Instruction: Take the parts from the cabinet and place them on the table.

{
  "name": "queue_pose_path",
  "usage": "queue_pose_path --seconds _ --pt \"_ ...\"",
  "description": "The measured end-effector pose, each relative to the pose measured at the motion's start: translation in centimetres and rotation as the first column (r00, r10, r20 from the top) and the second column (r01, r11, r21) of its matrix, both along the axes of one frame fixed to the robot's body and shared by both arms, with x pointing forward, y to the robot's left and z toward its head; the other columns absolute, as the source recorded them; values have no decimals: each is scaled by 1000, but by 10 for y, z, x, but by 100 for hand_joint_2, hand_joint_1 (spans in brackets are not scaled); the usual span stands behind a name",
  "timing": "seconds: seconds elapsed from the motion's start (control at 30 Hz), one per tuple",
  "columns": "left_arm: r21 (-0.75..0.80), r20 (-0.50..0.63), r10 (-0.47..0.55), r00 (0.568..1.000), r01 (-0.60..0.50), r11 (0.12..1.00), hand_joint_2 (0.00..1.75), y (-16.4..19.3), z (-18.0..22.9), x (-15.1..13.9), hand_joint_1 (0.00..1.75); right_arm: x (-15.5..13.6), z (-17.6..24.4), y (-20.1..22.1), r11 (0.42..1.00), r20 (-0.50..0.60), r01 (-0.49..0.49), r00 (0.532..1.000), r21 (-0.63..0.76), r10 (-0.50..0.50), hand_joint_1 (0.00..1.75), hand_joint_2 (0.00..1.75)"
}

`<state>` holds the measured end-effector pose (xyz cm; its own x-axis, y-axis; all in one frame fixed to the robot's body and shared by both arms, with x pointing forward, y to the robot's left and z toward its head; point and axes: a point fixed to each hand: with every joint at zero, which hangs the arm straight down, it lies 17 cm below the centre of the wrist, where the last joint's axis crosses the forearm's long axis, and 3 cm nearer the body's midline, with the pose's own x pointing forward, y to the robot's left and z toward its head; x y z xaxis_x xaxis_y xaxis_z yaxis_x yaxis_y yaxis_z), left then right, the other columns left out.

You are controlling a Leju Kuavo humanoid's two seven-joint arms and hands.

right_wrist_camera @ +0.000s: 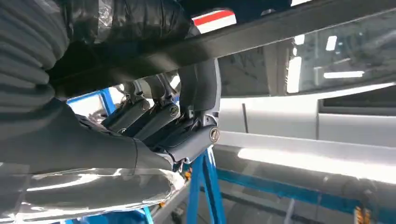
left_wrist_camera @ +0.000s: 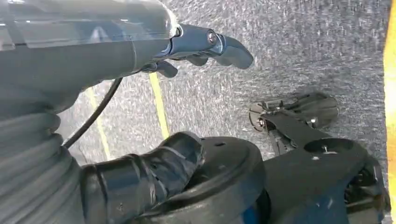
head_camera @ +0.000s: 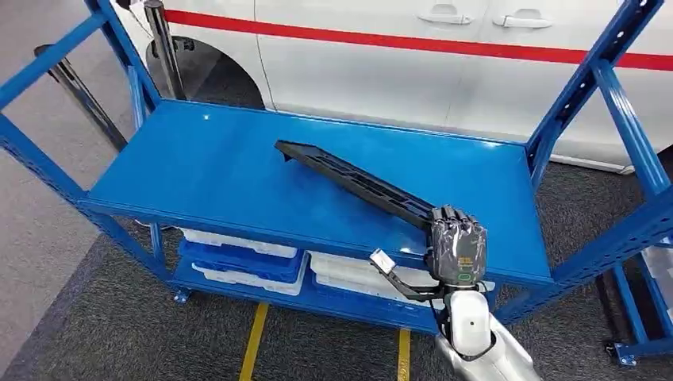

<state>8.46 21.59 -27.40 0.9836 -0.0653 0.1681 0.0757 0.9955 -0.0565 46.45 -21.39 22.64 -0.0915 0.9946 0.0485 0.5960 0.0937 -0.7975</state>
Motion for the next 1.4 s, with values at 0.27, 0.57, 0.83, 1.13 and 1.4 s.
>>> queue_pose_path --seconds 0.27,0.57,0.83,1.13,1.4 --pt "0 1 -5 1000 5 1000 175 -1 0 1 0 -5 -2 8 999 1 -33 999 -20 33 155 175" --pt "-1 0 1 1000 -1 1000 175 -2 0 1 0 -16 -1 36 990 7 -143 990 -1 143 155 175" --pt "0 1 14 1000 -14 1000 175 0 0 3 0 -17 -1 43 978 -7 -179 984 104 181 155 175" --pt "-10 4 31 1000 -31 999 175 -5 1 4 0 -16 -2 51 909 -28 -285 951 305 307 155 175" --pt "-9 10 48 999 -48 999 175 -3 1 5 0 -13 -6 62 806 -51 -348 905 479 422 155 175"
